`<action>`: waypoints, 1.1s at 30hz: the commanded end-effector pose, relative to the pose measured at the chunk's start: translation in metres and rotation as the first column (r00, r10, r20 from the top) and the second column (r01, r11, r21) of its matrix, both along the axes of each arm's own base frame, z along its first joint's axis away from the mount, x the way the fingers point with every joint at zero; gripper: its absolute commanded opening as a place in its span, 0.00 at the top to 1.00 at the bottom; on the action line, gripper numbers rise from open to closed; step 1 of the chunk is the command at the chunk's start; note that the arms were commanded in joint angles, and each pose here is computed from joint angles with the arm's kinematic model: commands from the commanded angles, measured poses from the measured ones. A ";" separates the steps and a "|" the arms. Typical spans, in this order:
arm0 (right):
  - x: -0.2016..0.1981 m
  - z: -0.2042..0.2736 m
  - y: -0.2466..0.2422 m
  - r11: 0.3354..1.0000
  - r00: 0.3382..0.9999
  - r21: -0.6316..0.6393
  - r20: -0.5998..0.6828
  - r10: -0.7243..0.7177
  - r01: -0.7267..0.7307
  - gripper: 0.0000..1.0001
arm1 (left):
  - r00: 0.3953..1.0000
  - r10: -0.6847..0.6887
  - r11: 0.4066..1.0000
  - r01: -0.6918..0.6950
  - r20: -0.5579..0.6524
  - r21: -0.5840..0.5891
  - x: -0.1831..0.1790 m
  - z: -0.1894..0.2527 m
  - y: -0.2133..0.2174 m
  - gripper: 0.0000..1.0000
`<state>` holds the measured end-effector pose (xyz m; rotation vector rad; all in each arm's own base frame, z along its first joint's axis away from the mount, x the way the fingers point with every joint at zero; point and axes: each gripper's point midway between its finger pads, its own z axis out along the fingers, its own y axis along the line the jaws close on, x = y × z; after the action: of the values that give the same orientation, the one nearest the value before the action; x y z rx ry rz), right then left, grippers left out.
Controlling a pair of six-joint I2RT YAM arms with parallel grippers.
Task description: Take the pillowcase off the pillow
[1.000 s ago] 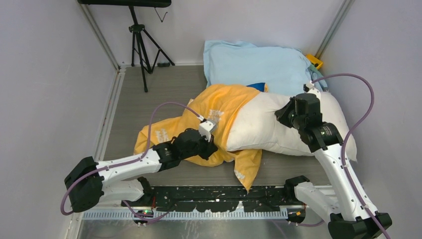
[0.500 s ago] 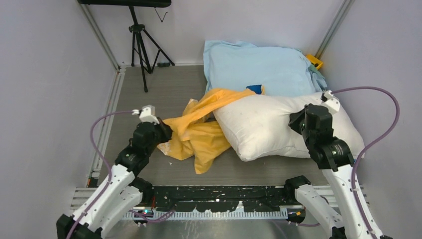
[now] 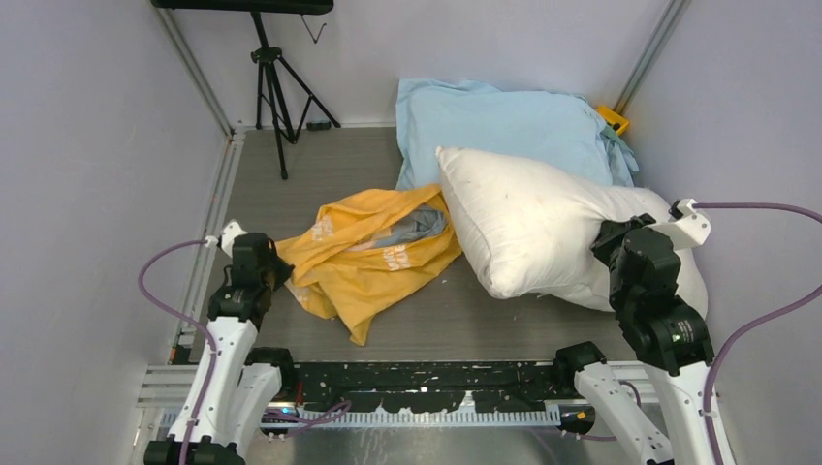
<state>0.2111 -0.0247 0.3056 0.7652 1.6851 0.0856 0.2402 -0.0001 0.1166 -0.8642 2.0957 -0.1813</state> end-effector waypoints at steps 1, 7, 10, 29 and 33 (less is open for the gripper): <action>-0.007 0.112 -0.026 0.986 0.920 0.094 0.358 -0.160 0.135 1.00 | 0.973 0.204 0.972 -0.215 0.111 0.097 0.002 0.051 0.042 1.00; 0.013 0.130 -0.008 0.994 0.910 0.098 0.406 -0.082 0.046 1.00 | 0.908 0.298 0.912 -0.362 0.294 0.193 0.009 0.132 0.076 1.00; 0.038 0.130 0.020 0.992 0.924 0.094 0.380 0.043 -0.085 1.00 | 0.900 0.279 0.899 -0.367 0.335 0.237 0.032 0.165 0.081 1.00; 0.142 0.206 0.209 0.526 0.508 0.100 0.460 0.728 -0.845 0.93 | 0.893 -0.120 0.959 -0.008 0.434 0.283 0.185 0.312 0.032 0.87; 0.153 0.141 0.199 0.598 0.632 0.209 0.321 0.706 -0.774 0.19 | 0.924 -0.183 0.957 0.089 0.336 0.274 0.170 0.264 0.020 0.01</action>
<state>0.3817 0.1629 0.4212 0.2892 1.7926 0.9429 0.4280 0.0339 0.4014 -0.5710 1.7123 -0.0771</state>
